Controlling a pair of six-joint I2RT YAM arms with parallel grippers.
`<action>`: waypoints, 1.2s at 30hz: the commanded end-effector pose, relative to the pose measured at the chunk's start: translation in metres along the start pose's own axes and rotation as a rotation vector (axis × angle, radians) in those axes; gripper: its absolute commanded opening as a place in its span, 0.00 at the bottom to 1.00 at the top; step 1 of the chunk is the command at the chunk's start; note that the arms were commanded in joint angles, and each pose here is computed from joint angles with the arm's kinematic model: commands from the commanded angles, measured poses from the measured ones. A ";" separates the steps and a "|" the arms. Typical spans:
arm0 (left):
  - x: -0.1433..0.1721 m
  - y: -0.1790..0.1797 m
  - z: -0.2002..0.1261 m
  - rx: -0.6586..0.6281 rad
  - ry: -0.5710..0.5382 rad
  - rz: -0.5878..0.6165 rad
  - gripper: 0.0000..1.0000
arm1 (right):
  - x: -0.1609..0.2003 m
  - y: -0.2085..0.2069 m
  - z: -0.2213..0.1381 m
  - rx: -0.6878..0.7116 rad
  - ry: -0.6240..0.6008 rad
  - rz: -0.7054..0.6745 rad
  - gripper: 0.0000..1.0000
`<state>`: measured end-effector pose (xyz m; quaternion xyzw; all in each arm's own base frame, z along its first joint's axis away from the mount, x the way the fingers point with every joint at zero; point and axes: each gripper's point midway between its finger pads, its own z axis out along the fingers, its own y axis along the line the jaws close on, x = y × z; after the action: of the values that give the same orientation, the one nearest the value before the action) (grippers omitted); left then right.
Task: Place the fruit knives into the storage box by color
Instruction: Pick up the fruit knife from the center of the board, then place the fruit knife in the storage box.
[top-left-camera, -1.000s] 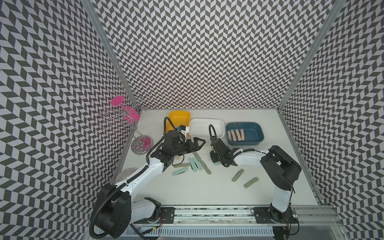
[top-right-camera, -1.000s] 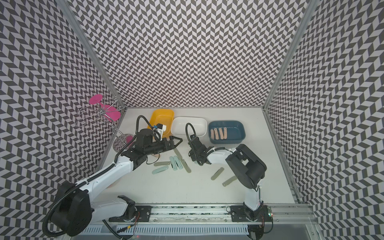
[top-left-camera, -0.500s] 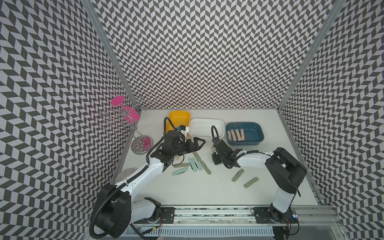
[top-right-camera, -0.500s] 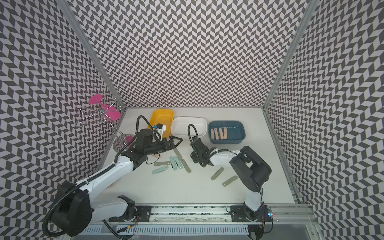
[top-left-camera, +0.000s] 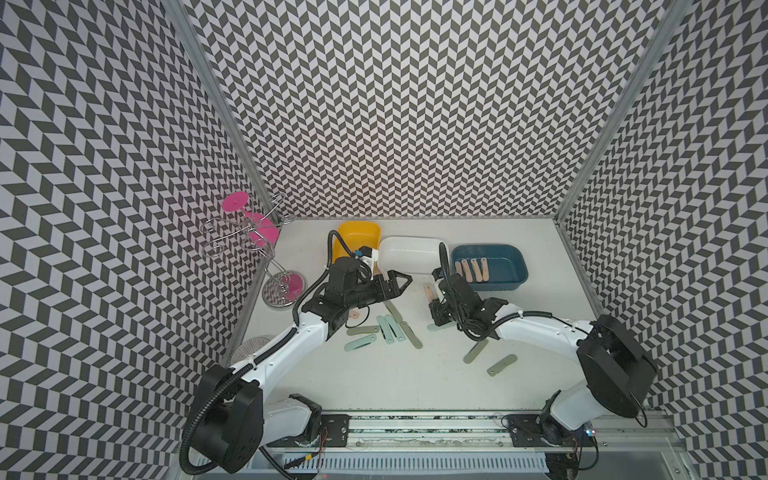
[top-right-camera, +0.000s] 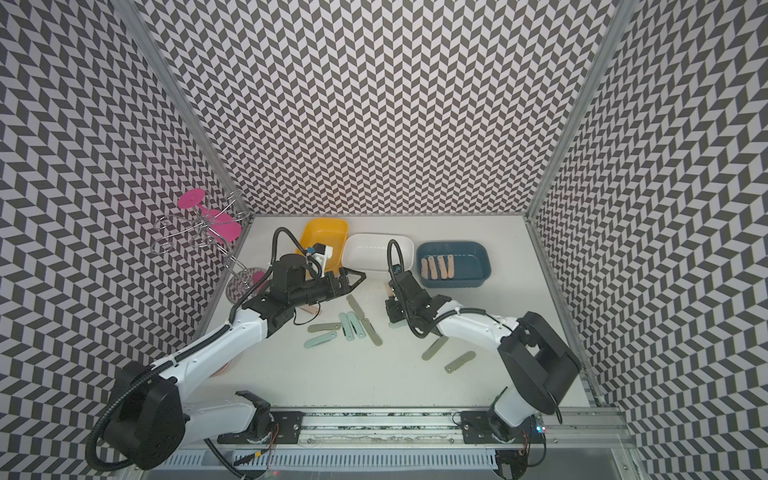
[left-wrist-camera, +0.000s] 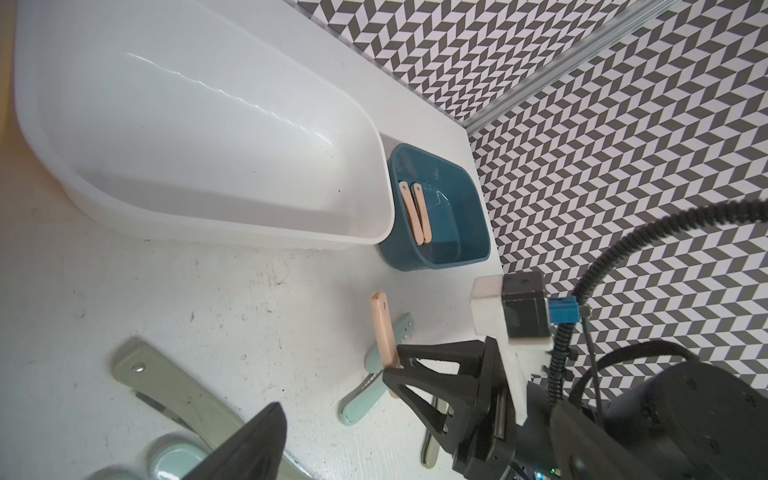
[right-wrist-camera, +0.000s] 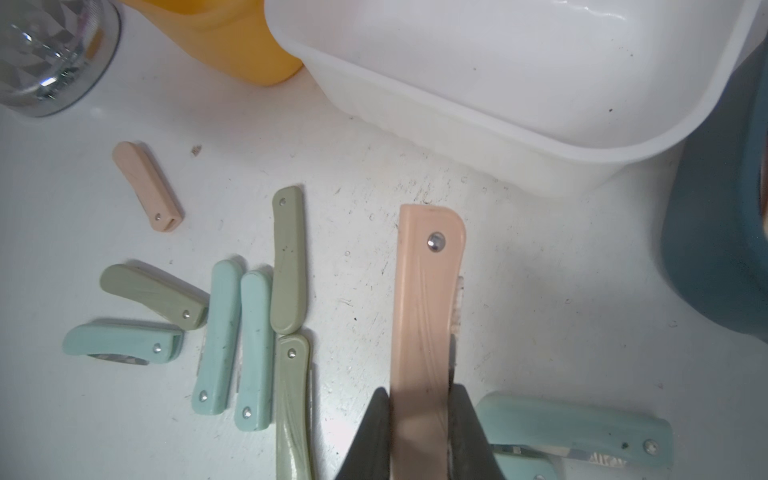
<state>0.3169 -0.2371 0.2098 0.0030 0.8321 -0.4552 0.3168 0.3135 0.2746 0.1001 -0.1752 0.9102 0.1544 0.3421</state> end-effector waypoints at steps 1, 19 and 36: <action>-0.014 -0.016 0.002 0.035 -0.031 0.022 1.00 | -0.022 -0.006 -0.016 0.005 -0.074 0.038 0.15; -0.045 -0.063 0.065 0.120 0.038 0.113 1.00 | -0.127 -0.162 -0.076 0.248 -0.333 0.207 0.14; -0.043 -0.060 0.113 0.190 0.124 0.105 1.00 | -0.077 -0.282 -0.022 0.438 -0.125 0.262 0.13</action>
<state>0.3923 -0.3381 0.2176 0.0848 0.8211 -0.4947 0.2718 0.4611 0.0352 0.1157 0.0404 0.9207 0.0140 0.3879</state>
